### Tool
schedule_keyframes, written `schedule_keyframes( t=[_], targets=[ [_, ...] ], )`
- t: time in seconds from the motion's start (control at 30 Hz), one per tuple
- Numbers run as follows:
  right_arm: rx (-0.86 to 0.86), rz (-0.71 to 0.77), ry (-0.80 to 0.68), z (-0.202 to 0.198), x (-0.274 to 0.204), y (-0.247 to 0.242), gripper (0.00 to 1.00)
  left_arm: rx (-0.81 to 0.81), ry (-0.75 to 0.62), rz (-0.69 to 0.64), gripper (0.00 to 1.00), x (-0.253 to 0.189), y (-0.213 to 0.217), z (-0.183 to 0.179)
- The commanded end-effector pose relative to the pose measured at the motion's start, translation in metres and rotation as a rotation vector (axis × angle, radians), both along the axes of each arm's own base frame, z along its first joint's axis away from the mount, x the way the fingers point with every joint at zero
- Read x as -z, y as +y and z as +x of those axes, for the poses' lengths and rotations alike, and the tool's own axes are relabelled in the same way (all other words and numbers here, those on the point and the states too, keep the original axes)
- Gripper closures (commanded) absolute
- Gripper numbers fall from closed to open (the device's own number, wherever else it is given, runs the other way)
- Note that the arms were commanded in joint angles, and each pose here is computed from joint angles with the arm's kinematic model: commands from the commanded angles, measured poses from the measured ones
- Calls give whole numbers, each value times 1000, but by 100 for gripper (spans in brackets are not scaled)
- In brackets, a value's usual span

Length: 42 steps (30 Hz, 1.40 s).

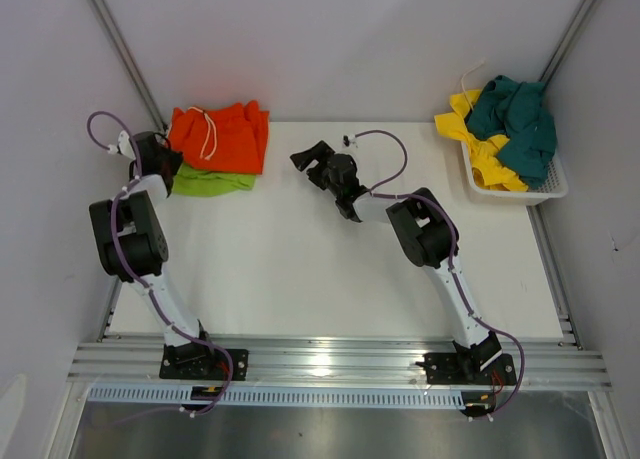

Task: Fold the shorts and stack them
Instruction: Neatly place the folded shorts to the corner

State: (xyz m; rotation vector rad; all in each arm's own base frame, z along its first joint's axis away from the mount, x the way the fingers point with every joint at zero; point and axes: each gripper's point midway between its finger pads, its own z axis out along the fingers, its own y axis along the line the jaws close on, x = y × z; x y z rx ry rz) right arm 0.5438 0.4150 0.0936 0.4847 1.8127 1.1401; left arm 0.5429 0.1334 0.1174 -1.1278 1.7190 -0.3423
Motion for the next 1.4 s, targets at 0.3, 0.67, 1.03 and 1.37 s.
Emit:
schedule_keyframes(
  t=[0.3,0.67,1.03,1.37],
  targets=[
    [-24,57,-95,-3,-56,4,16,46,-28,-18,68,-20,23,12],
    [-38,-4,-114,-17,-81,-14,12,1,52,26,7,-27,24,-33],
    [-125,-154,-149,-80,-114,-55,9,26,97,96,1,-55,-16,-107],
    [-129,-434,-228,-173,-133,-141,4,146,-74,170,1,-97,-95,-171]
  ],
)
